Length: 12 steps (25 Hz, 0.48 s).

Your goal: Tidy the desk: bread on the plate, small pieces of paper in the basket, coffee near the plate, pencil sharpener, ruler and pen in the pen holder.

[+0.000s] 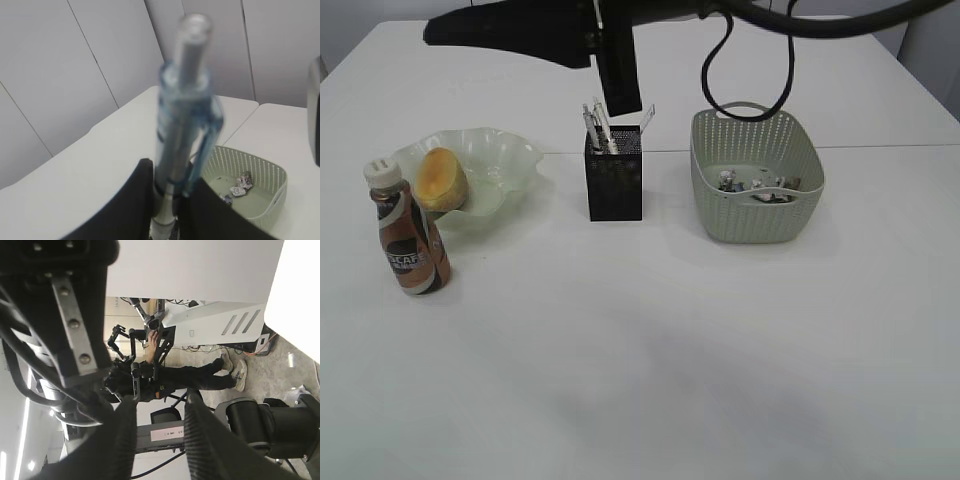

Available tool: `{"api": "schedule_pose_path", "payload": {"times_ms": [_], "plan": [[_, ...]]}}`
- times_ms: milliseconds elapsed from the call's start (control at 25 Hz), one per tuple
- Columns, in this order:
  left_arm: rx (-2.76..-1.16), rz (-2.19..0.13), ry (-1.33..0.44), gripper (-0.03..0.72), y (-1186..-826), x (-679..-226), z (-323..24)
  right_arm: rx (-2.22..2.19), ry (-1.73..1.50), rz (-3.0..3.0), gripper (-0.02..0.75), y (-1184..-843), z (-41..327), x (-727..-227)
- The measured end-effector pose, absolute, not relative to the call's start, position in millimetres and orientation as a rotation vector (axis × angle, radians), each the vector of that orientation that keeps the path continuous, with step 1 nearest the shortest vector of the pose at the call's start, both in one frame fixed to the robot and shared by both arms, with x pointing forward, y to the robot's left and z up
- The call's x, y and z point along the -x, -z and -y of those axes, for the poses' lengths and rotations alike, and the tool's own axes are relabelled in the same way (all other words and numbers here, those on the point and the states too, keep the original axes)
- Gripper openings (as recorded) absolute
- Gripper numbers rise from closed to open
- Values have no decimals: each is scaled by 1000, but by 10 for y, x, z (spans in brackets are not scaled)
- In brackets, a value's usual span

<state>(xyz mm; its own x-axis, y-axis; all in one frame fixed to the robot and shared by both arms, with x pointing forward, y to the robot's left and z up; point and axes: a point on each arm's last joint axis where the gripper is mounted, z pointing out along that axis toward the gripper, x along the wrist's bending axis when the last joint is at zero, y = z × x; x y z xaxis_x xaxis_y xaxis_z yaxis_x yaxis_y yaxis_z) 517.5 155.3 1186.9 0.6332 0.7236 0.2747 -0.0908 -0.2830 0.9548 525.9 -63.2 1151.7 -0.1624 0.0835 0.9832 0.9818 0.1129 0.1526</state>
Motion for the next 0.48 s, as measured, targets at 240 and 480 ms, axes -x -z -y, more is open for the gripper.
{"api": "schedule_pose_path", "payload": {"times_ms": [240, 480], "plan": [[-1706, -578, -871, 112, -11720, -5329, -1526, 1137, 1282, 1482, 239, -11496, 818, -5408], [-1697, -613, -863, 112, -11680, -5424, -1500, 1200, 1202, 1777, 239, -11281, 917, -5431]]}}
